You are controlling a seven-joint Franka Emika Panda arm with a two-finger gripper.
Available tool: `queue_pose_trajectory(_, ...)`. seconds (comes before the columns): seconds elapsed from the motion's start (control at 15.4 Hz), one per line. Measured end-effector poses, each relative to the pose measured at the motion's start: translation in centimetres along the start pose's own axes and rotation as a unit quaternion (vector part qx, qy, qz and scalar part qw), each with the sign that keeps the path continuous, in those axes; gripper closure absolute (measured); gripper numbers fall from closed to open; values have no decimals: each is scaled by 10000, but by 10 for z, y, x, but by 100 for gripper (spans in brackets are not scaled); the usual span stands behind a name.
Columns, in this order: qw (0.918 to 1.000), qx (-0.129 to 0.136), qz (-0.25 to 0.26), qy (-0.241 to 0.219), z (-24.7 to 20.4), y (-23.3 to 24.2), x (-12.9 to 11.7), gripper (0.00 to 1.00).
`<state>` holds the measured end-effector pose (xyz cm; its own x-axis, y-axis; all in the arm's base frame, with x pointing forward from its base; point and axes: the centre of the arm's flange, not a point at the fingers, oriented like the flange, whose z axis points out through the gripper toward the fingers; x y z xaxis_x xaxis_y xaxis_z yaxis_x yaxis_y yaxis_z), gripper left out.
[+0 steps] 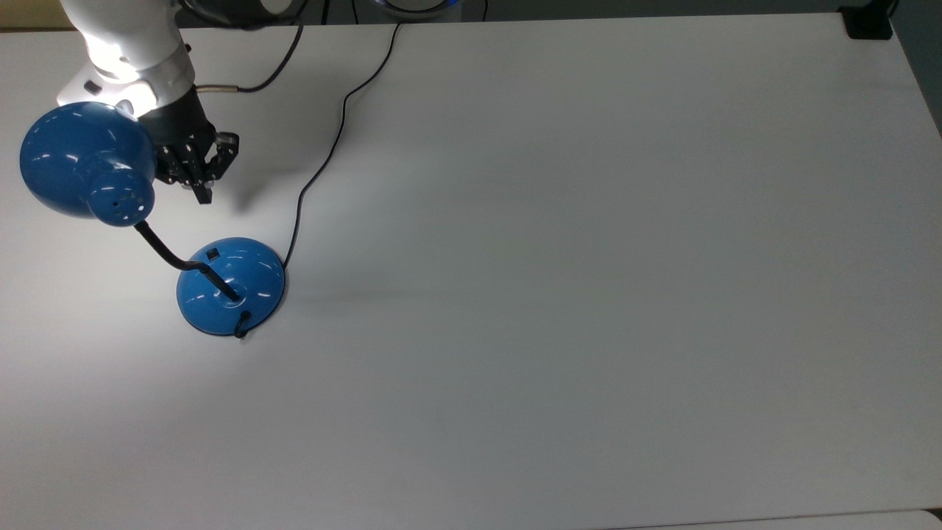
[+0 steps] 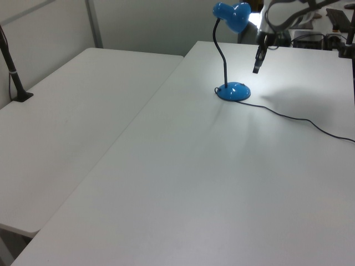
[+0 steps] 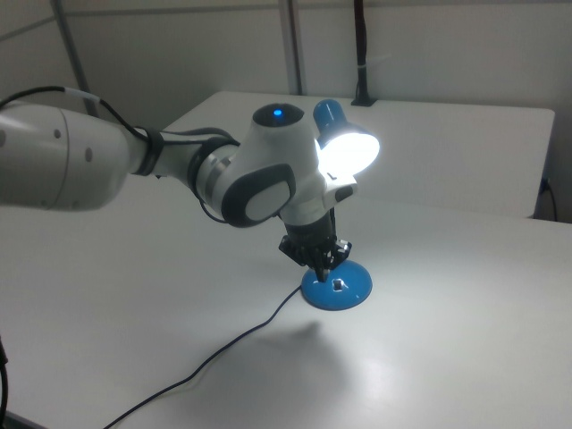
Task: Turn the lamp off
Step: 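Press down on the lamp base switch with the gripper fingertips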
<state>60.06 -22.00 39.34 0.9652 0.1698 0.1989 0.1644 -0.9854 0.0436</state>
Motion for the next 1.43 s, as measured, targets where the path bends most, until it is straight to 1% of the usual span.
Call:
queue_pose_trajectory(0.13, 9999, -74, 95, 70, 17, 2, 1, 100)
queue_pose_trajectory(0.39, 9988, -254, 311, 296, 37, 7, 5, 100)
queue_pose_trajectory(0.71, 9978, -343, 411, 393, 54, 10, 6, 100)
queue_pose_trajectory(1.04, 9959, -167, 708, 535, 57, 10, 7, 100)
queue_pose_trajectory(1.43, 9958, -126, 721, 554, 58, 8, 9, 100)
